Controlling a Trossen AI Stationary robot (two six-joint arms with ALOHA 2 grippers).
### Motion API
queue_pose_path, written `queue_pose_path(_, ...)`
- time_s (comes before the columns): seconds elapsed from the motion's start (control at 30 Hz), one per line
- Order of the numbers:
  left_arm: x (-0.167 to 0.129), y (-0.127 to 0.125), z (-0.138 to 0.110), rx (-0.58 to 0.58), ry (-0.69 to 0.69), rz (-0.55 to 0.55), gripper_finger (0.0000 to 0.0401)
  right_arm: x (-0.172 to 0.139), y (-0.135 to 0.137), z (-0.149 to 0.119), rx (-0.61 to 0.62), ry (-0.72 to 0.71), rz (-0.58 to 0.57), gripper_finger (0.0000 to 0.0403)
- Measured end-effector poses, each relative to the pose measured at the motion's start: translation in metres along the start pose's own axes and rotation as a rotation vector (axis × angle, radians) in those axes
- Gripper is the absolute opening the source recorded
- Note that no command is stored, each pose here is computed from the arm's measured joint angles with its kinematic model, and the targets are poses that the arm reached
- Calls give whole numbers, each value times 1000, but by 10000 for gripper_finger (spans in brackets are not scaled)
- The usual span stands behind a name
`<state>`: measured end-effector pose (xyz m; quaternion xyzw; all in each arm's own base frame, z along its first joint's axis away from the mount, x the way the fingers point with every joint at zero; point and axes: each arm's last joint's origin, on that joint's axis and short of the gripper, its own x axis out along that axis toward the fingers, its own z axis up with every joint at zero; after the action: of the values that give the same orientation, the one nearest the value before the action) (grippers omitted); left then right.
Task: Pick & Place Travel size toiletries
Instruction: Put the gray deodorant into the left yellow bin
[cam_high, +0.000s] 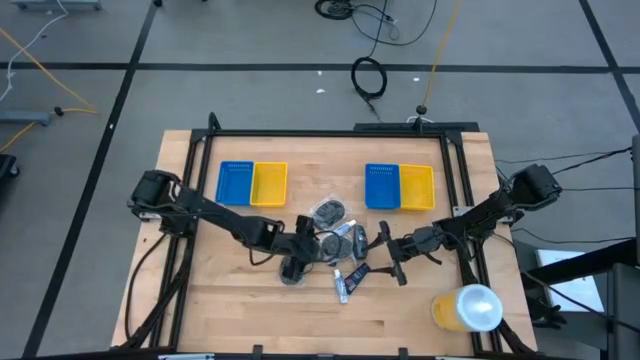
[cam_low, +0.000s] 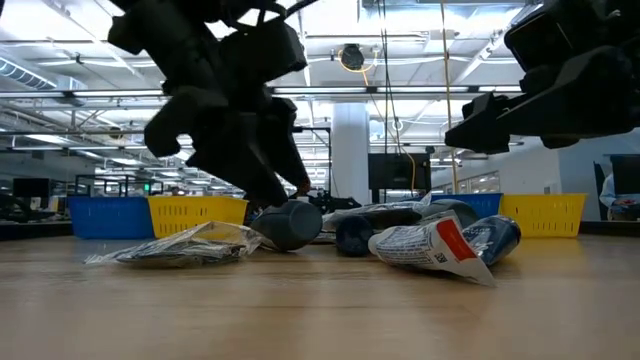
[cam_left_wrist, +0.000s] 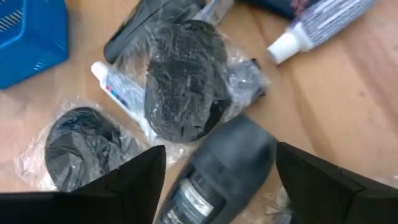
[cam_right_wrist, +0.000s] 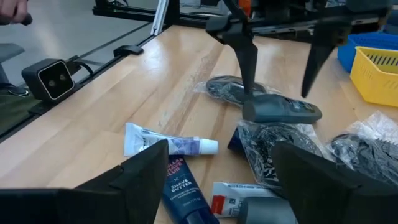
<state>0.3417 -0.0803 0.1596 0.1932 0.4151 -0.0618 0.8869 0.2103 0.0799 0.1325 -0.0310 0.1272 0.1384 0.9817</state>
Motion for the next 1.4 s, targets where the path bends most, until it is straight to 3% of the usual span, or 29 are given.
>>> queue_pose_path(0.2,20,5,-11,-5,48,-34,300,0,0,0,12,0,0,273)
queue_pose_path(0.53,32,5,-17,-74,51,-96,237,0,0,0,16,4,-4,269)
queue_pose_path(0.87,31,6,-16,-211,58,-61,192,0,0,0,52,0,-4,267)
queue_pose_path(1.0,28,6,-17,-253,87,42,198,0,0,0,65,0,-4,267)
queue_pose_path(1.13,16,7,-15,-281,105,230,199,0,0,0,65,-1,-5,267)
queue_pose_path(1.4,-44,33,2,-456,-16,632,206,0,0,2,70,-16,-7,267)
